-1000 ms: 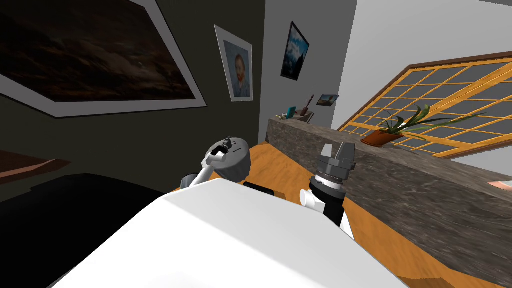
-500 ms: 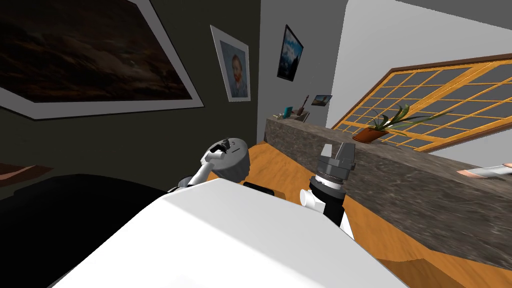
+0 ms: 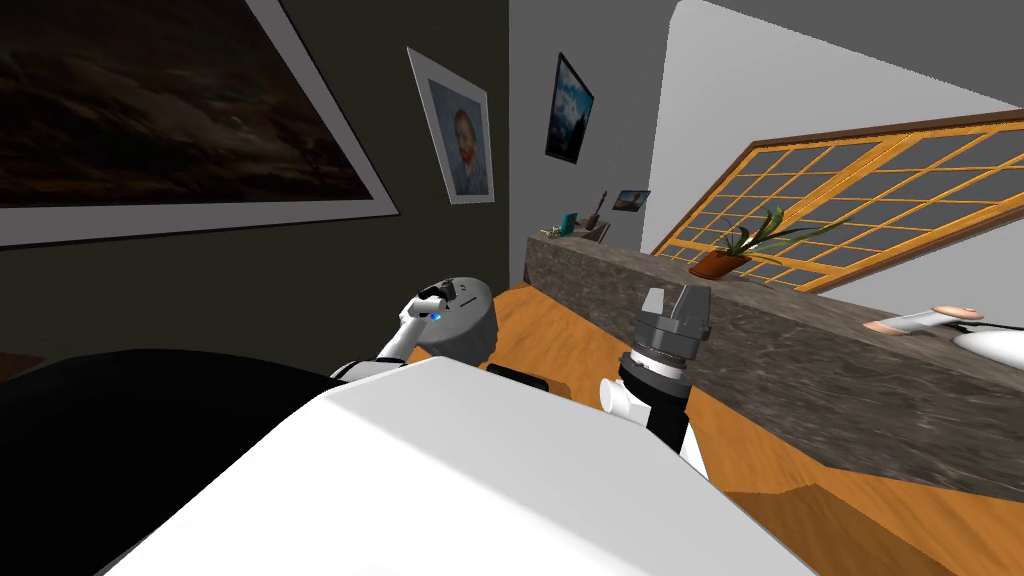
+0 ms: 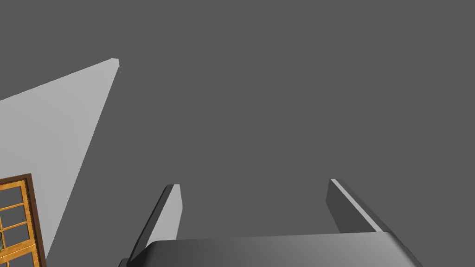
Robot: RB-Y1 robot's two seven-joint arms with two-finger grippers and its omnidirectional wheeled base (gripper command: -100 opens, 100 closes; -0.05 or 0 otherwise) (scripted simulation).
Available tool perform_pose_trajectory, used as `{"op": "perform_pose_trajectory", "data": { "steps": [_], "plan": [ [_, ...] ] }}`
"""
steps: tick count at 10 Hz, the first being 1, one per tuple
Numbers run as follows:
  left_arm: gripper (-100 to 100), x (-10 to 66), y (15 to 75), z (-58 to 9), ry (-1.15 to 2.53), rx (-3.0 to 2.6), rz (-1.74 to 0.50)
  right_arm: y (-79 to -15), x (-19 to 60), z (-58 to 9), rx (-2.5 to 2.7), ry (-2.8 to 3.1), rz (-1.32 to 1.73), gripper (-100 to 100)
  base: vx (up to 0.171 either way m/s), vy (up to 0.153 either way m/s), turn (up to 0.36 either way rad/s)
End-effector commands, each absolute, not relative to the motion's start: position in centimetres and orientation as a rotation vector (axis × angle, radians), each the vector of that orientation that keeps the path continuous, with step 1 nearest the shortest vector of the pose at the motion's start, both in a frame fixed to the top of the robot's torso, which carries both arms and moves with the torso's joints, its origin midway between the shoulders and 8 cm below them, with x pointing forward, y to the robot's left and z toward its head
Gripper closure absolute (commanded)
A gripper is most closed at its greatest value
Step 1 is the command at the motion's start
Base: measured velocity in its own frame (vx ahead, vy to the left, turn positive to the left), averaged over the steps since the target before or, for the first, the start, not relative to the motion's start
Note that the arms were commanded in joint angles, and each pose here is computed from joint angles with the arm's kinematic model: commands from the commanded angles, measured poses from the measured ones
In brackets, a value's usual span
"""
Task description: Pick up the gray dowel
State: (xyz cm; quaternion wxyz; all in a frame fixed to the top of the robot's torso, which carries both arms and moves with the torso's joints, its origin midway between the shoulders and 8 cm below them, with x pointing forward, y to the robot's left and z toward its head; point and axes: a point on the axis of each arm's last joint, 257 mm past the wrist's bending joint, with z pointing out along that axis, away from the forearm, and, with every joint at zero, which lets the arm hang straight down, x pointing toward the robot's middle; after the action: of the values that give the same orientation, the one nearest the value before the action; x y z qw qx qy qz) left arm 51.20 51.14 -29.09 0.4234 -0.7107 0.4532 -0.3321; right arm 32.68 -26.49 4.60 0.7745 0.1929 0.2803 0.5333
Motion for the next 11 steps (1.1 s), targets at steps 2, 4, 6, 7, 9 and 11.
{"op": "perform_pose_trajectory", "data": {
  "steps": [2, 4, 6, 7, 9, 11],
  "plan": [
    [-100, 50.5, 53.2, -30.8, 1.108, -1.894, -0.782, -26.5, 32.7, 4.6, 0.418, 0.607, 1.155, 0, 0.009, 0.011, -0.078],
    [-100, 49.7, 54.7, -32.6, 1.087, -1.982, -0.737, -26.5, 32.7, 4.6, 0.418, 0.607, 1.155, 0, 0.017, 0.010, -0.093],
    [-100, 48.5, 56.1, -34.6, 1.061, -2.076, -0.688, -26.5, 32.7, 4.6, 0.418, 0.607, 1.155, 0, 0.027, 0.006, -0.074],
    [-100, 47.8, 56.2, -35.7, 1.064, -2.106, -0.662, -26.5, 32.7, 4.6, 0.418, 0.607, 1.155, 0, 0.027, 0.006, -0.052],
    [-100, 46.6, 57.2, -37.3, 1.036, -2.191, -0.619, -26.5, 32.7, 4.6, 0.418, 0.607, 1.155, 0, 0.040, 0.006, -0.065],
    [-100, 45.4, 58.0, -38.8, 1.006, -2.275, -0.576, -26.5, 32.7, 4.6, 0.418, 0.607, 1.155, 0, 0.041, 0.008, -0.072]
  ]
}}
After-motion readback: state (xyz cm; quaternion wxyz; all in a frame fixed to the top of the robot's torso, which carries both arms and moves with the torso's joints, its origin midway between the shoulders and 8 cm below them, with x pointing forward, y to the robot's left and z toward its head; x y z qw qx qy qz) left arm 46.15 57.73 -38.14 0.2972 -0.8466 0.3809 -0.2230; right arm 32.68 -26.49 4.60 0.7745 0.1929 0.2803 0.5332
